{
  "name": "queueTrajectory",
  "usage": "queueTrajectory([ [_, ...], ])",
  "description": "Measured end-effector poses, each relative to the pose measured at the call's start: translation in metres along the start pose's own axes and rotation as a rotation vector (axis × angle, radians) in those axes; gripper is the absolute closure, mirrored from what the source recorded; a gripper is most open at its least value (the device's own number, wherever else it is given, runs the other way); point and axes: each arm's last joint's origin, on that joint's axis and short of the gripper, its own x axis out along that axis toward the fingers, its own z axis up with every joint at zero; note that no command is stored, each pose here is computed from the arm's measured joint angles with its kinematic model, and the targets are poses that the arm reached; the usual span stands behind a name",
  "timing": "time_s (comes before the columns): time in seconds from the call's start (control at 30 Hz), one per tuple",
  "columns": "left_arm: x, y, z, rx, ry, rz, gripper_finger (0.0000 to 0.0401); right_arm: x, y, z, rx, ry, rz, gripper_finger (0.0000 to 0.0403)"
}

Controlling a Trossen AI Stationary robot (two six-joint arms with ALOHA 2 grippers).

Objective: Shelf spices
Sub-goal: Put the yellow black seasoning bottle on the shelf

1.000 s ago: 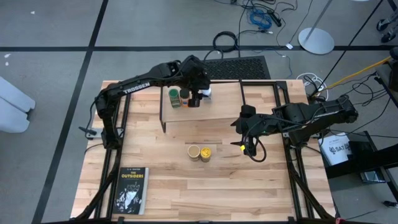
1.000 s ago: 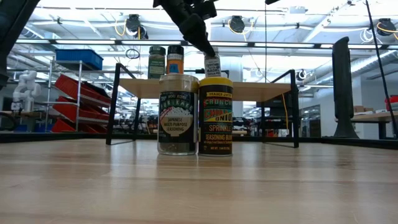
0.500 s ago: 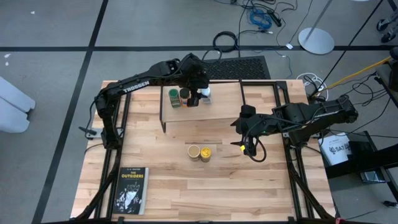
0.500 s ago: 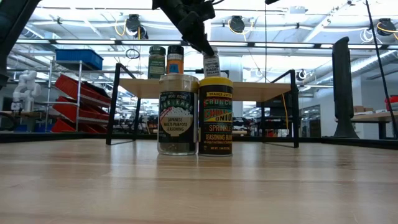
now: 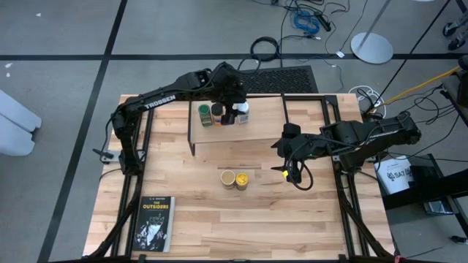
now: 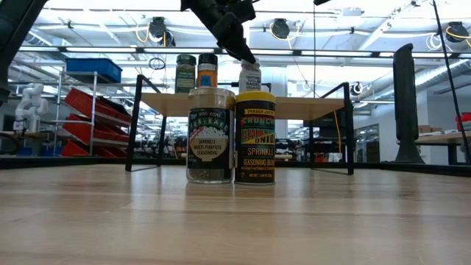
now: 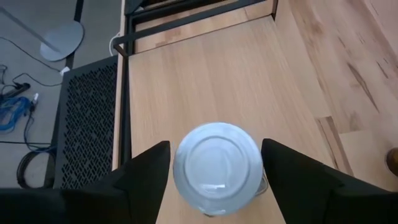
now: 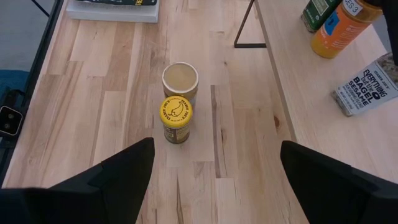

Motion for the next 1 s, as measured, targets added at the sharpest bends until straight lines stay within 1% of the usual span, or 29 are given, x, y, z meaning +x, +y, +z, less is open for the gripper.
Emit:
queueTrajectory([
  [0.17, -0.001, 0.001, 0.000, 0.005, 0.012, 0.029, 0.0138, 0.000, 0.000, 0.000, 0.000, 0.000, 0.000, 0.0066],
  [0.23, -0.004, 0.001, 0.001, 0.007, 0.029, 0.069, 0.0138, 0.000, 0.000, 0.000, -0.003, 0.000, 0.000, 0.0066],
  [0.33, -0.019, 0.000, 0.005, 0.015, 0.044, 0.137, 0.0138, 0.000, 0.000, 0.000, -0.023, -0.005, 0.000, 0.0066],
  [0.47, -0.051, -0.007, 0.021, 0.039, 0.003, 0.214, 0.0138, 0.001, 0.001, 0.005, -0.038, -0.050, 0.005, 0.0066],
  [0.53, -0.070, -0.013, 0.031, 0.057, -0.052, 0.243, 0.0138, 0.003, 0.002, 0.008, -0.051, -0.073, 0.007, 0.0066],
  [0.67, -0.107, -0.026, 0.046, 0.088, -0.166, 0.281, 0.0138, 0.011, 0.004, 0.011, -0.061, -0.070, 0.007, 0.0066],
  [0.7, -0.115, -0.029, 0.049, 0.093, -0.187, 0.284, 0.0138, 0.013, 0.004, 0.011, -0.062, -0.061, 0.006, 0.0066],
  [0.83, -0.146, -0.047, 0.055, 0.042, -0.267, 0.278, 0.0138, 0.025, 0.007, 0.012, -0.067, -0.035, 0.002, 0.0066],
  [0.9, -0.163, -0.058, 0.057, 0.018, -0.310, 0.260, 0.0138, 0.033, 0.008, 0.013, -0.066, -0.022, -0.002, 0.0066],
  [1.0, -0.182, -0.077, 0.056, -0.036, -0.330, 0.214, 0.0138, 0.050, 0.008, 0.014, -0.047, 0.008, -0.011, 0.0066],
])
